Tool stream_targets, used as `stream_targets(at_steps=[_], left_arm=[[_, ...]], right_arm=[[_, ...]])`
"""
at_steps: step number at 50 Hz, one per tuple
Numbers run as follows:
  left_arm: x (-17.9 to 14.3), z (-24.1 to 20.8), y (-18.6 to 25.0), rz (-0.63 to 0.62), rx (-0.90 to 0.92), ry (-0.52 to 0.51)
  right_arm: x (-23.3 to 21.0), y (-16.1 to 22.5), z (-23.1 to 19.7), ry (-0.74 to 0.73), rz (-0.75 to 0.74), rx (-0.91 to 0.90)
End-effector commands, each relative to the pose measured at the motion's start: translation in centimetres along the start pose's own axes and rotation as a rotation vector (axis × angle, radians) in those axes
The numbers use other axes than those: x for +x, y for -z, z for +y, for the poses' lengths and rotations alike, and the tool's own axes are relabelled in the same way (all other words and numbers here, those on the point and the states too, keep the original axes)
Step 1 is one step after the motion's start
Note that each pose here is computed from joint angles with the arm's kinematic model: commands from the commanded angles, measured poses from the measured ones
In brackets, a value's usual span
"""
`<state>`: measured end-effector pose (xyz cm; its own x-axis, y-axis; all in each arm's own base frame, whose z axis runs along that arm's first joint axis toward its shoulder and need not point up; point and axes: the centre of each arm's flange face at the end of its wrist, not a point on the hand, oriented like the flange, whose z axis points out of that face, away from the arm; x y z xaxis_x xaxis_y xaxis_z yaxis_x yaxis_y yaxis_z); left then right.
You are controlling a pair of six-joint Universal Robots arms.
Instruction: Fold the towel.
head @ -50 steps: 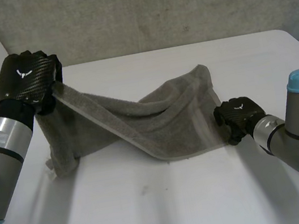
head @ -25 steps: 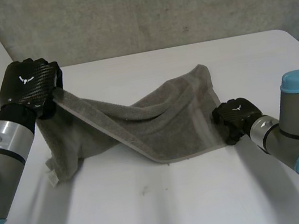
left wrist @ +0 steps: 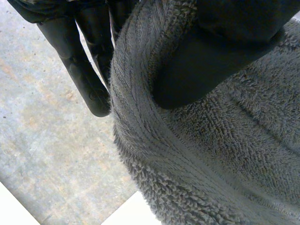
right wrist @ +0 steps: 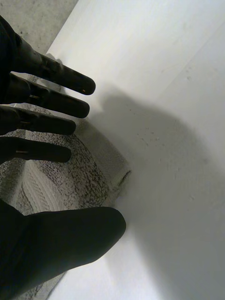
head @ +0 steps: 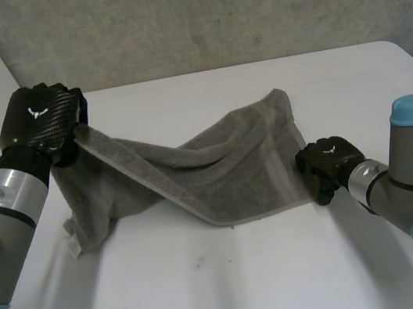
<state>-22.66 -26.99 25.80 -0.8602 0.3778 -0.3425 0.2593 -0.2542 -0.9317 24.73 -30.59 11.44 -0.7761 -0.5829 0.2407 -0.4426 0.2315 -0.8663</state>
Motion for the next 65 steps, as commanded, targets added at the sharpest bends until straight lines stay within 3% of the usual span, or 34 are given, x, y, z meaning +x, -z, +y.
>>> stream_targets(at_steps=[1,22,45,58,65], left_arm=[[0.1,0.4,-0.1,0.004,-0.01,0.002],[0.1,0.6,-0.1,0.003,-0.017,0.003],[0.0,0.9,0.0,0.002,-0.027,0.004],[-0.1,1.0,-0.1,-0.003,-0.027,0.004],[-0.2,1.0,-0.1,-0.006,-0.033,0.003]], right_arm=[[0.1,-0.8,0.1,0.002,0.002,0.005],[1.2,-2.6,-1.2,0.012,0.043,0.057],[-0.6,-4.0,-1.4,0.034,0.003,0.074],[0.5,-2.1,-5.1,0.028,0.028,0.163],[0.7,-0.1,-5.4,0.09,0.002,0.049]])
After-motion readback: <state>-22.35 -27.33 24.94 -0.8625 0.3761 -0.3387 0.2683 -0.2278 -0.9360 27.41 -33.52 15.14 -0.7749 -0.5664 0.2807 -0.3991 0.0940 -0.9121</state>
